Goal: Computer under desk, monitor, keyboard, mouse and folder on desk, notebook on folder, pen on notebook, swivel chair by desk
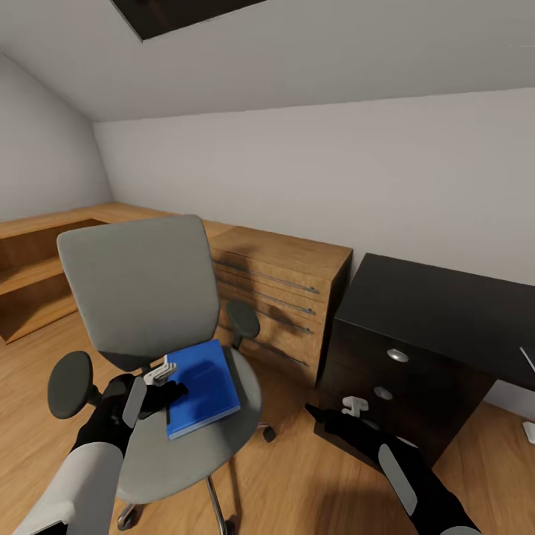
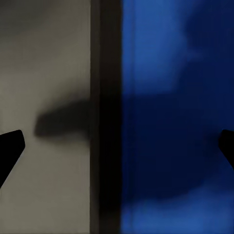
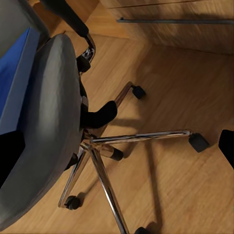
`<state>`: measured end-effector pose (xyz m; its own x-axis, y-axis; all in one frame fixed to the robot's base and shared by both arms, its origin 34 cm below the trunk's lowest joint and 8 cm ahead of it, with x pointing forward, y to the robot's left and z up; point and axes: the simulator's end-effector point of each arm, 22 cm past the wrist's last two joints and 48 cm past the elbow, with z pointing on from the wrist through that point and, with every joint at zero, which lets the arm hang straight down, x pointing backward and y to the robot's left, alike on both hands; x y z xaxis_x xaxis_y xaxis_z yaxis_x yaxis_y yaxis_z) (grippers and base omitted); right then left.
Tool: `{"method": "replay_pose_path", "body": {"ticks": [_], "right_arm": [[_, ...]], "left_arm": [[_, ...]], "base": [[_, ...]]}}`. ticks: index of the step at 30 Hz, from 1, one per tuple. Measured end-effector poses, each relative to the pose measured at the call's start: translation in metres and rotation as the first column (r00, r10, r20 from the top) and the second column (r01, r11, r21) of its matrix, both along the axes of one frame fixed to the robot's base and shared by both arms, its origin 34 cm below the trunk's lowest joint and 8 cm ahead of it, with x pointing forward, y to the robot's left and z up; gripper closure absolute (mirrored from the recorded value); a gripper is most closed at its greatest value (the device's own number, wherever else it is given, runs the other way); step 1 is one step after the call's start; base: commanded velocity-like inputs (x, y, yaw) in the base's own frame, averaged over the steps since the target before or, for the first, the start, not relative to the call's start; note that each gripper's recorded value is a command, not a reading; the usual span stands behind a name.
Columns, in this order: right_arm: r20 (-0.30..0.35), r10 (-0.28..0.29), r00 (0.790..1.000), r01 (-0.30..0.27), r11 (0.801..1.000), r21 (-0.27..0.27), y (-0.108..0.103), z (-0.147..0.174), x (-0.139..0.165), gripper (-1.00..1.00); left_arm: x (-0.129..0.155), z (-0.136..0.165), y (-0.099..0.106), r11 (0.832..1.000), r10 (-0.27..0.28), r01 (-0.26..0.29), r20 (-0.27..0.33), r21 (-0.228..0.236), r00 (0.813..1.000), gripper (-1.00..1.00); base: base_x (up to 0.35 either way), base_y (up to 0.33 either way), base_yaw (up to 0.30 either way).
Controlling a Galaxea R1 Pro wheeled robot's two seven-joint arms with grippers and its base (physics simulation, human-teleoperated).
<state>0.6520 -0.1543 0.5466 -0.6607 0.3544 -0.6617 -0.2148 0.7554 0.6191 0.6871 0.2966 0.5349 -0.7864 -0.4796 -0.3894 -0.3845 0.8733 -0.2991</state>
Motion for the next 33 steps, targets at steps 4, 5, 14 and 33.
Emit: {"method": "replay_pose_path", "body": {"ticks": [4, 5, 14, 33], "right_arm": [[0.0, -0.001, 1.0, 0.001, 1.0, 0.001, 0.0, 0.0001, 0.0001, -1.0], [0.0, -0.001, 1.0, 0.001, 1.0, 0.001, 0.0, 0.0003, 0.0001, -1.0], [0.007, 0.0, 1.0, 0.0, 1.0, 0.003, 0.001, 0.0039, 0.0007, -1.0], [0.013, 0.0, 1.0, 0.0, 1.0, 0.002, 0.0009, 0.0073, 0.0013, -1.0]], "left_arm": [[0.0, 0.0001, 0.0, 1.0, 0.0, 0.0, 0.0, -0.001, 1.0, -1.0], [-0.0001, 0.0, 0.0004, 1.0, 0.0, 0.0, 0.0, 0.0, 1.0, -1.0], [-0.0016, 0.0007, 0.0005, 1.0, -0.002, 0.002, -0.003, 0.004, 1.0, -1.0], [-0.0034, 0.0007, -0.0023, 1.0, -0.005, 0.005, -0.007, -0.002, 1.0, -1.0]], "base": [[0.0, 0.0, -0.013], [0.0, 0.0, -0.093], [0.0, 0.0, -0.127], [0.0, 0.0, -0.053]]}}
